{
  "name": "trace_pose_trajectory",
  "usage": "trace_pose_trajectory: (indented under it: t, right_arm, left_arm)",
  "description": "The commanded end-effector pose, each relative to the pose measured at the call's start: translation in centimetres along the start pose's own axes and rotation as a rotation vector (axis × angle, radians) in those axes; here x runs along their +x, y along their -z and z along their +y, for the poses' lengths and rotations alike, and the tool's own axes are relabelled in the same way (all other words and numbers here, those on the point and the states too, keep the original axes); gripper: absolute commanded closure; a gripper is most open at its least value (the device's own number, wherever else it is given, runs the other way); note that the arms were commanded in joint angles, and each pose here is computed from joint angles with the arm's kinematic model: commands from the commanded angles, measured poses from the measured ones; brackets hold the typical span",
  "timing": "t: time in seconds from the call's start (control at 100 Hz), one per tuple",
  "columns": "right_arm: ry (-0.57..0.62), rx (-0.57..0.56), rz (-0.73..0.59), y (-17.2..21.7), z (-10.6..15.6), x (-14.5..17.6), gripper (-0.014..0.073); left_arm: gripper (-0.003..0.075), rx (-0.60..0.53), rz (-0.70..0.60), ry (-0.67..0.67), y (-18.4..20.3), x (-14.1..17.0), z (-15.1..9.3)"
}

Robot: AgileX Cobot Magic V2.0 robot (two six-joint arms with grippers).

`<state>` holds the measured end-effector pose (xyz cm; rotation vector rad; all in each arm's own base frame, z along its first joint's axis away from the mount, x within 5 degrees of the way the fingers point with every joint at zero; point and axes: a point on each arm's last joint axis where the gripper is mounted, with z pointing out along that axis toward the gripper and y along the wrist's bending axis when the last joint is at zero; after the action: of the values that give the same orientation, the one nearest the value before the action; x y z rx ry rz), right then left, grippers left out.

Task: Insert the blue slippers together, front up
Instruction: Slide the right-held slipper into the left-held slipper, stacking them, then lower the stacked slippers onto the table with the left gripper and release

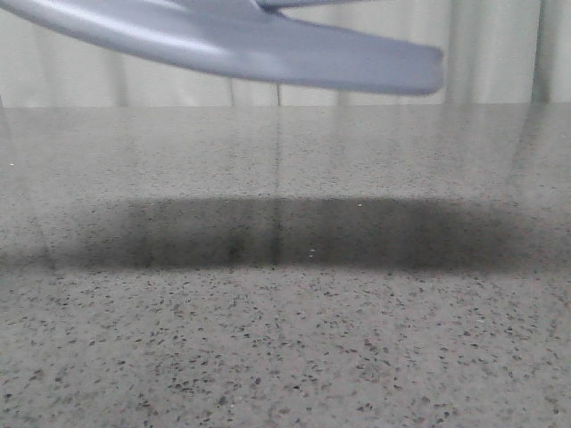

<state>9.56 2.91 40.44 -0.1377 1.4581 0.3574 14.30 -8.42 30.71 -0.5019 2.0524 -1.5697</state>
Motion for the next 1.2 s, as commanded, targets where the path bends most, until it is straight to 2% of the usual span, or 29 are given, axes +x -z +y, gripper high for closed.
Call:
trace_pose_trajectory:
  t: [0.0, 0.57, 0.92, 1.19]
  right_arm:
    - [0.023, 0.039, -0.081, 0.3, -0.2, -1.4, 0.0156]
    - [0.022, 0.018, -0.051, 0.2, 0.0, -1.1, 0.0156]
    - [0.022, 0.014, -0.042, 0.1, 0.0, -1.0, 0.0156]
    - [0.022, 0.01, -0.036, 0.1, 0.0, -0.9, 0.0156]
  left_arm:
    - [0.0704, 0.047, 0.009, 0.051, -0.4, -0.5, -1.0]
    - [0.0704, -0.068, 0.007, 0.045, -2.8, -2.3, 1.6]
    - [0.0704, -0.12, 0.028, 0.094, -4.0, -2.9, 3.0]
    - [0.0704, -0.14, 0.04, 0.064, -4.5, -3.1, 3.6]
